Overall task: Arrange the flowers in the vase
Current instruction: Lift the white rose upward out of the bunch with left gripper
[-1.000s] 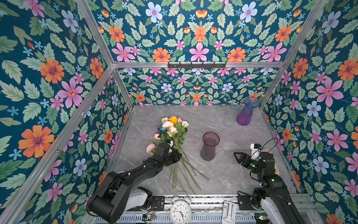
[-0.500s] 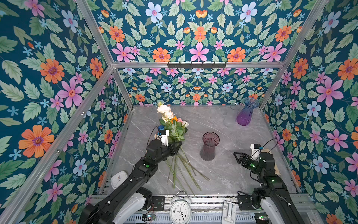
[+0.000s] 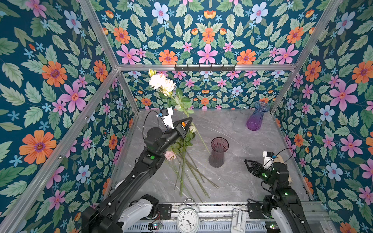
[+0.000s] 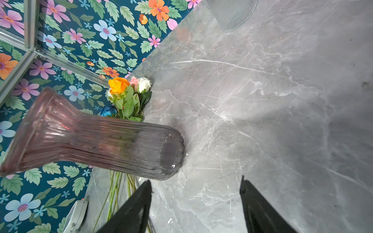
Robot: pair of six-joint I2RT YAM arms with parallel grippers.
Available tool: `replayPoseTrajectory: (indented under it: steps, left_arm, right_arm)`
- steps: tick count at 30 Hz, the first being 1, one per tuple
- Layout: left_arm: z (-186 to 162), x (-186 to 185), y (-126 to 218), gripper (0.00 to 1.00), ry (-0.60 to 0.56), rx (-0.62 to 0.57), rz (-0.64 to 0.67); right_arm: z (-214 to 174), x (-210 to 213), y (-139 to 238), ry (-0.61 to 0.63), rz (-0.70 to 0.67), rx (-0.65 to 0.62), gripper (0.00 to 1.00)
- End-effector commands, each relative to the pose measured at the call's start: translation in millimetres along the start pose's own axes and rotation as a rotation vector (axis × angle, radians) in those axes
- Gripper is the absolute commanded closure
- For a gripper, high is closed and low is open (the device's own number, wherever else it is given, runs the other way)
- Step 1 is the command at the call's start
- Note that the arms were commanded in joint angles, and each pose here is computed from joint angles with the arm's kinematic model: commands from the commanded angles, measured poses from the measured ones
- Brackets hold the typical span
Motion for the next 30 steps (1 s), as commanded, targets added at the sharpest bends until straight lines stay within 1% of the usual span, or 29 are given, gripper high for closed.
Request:
replayPoseTrajectory:
  steps: [1,3,5,9,13,17,20,24,27,30]
  left_arm:
    - [19.0,-14.7,-17.1,1.00,-0.121,-0.099,-0.136]
    - [18.8,-15.2,-28.8,1.00,-0.186,-0.118,-0.209]
    - [14.9,-10.5,-40.4,1.00,-0.228,-0.122,-0.247]
    - [8.7,-3.1,-67.4,1.00,-0.306,-0.063,-0.296]
    - [8.6,4.4,-98.1,1.00,-0.288,-0.034,-0.341]
    - [0.4,11.4,-117.8,1.00,-0.237,-0.012,-0.443]
    - [-10.8,16.7,-119.1,1.00,-0.187,-0.016,-0.525]
    - [-19.1,18.0,-112.1,1.00,-0.134,-0.003,-0.566]
    - [-23.5,12.8,-99.3,1.00,-0.146,0.026,-0.574]
    - [-28.5,12.1,-86.2,1.00,-0.165,0.033,-0.546]
  right_arm:
    - [1.7,0.8,-0.7,0.004,0.001,-0.004,0.29]
    - [1.6,1.0,-0.8,0.005,0.001,-0.001,0.29]
    - [1.1,0.0,-1.2,0.001,-0.005,0.002,0.29]
    - [1.5,-1.5,-3.5,-0.009,-0.023,0.018,0.30]
    - [2.5,-2.5,-6.4,-0.020,-0.038,0.034,0.30]
    - [3.3,-4.7,-7.9,-0.033,-0.064,0.039,0.30]
    - [3.4,-5.4,-6.8,-0.032,-0.069,0.028,0.30]
    - [3.4,-5.3,-2.6,-0.026,-0.062,-0.011,0.30]
    - [3.4,-5.3,-0.8,-0.022,-0.057,-0.032,0.30]
    - [2.8,-5.3,0.2,-0.022,-0.057,-0.032,0.30]
Point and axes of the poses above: each gripper's point midway between its finger pads, its own y axis back along the fingers, its own x axis along the line the jaws close on, z = x × y, the point moved 8 cm from there along y, back along the fingers, and after that the axes turned 3 degrees about -y, right-handed, at the moved point
